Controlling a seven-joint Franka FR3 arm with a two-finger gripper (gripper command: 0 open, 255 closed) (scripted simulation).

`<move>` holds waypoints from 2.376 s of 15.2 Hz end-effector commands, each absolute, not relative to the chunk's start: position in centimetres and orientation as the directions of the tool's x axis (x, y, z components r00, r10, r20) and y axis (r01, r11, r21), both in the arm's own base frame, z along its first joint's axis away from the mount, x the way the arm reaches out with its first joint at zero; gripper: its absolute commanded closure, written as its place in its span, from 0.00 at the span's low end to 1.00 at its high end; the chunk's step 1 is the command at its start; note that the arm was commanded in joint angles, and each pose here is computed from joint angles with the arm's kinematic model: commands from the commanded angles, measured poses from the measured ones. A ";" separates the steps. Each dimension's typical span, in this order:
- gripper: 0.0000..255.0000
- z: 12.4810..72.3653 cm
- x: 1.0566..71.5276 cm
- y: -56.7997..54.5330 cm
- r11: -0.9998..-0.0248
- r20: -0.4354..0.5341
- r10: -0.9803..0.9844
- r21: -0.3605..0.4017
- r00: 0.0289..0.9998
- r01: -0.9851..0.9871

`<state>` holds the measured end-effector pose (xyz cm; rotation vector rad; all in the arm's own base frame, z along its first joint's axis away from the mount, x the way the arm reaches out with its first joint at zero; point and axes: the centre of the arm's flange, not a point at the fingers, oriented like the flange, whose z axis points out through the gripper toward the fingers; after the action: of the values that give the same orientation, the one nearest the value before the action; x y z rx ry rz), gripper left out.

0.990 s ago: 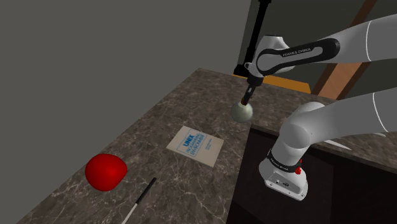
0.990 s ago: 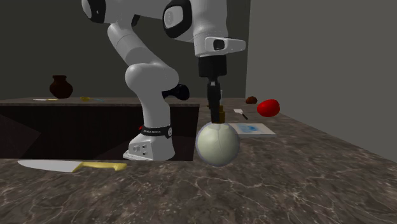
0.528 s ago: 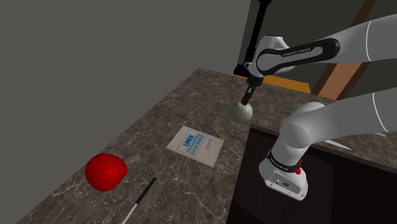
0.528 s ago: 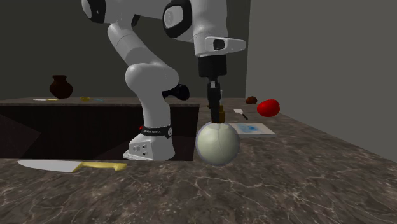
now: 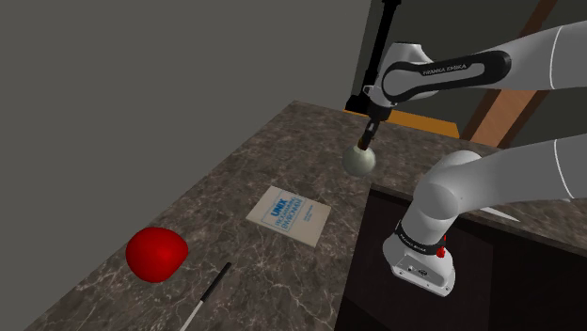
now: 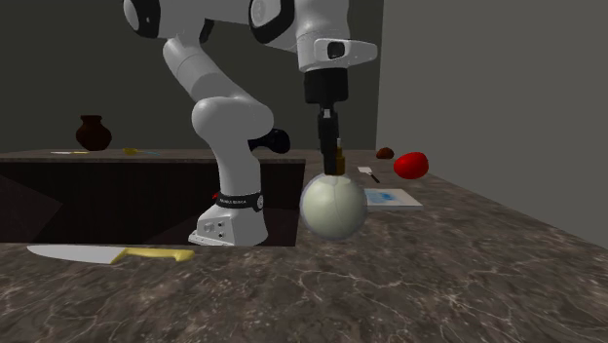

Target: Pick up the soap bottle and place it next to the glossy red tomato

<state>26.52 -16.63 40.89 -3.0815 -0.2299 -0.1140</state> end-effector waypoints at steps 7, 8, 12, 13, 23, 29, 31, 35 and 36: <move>1.00 45.2 26.5 -16.7 -0.988 0.077 0.146 -0.044 0.986 0.150; 1.00 45.7 26.5 -16.7 -0.988 0.077 0.146 -0.044 0.986 0.150; 1.00 47.8 26.5 -16.7 -0.988 0.077 0.146 -0.044 0.986 0.150; 1.00 48.4 26.5 -16.7 -0.988 0.077 0.146 -0.044 0.986 0.150; 1.00 53.6 26.5 -16.7 -0.988 0.077 0.146 -0.044 0.986 0.150; 1.00 56.8 26.5 -16.7 -0.988 0.077 0.146 -0.044 0.986 0.150; 1.00 57.9 26.5 -16.7 -0.988 0.077 0.146 -0.044 0.986 0.150; 1.00 60.0 26.5 -16.7 -0.988 0.077 0.146 -0.044 0.986 0.150; 1.00 60.5 26.5 -16.7 -0.988 0.077 0.146 -0.044 0.986 0.150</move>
<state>26.59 -16.74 59.92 -3.0814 -0.2301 -0.1137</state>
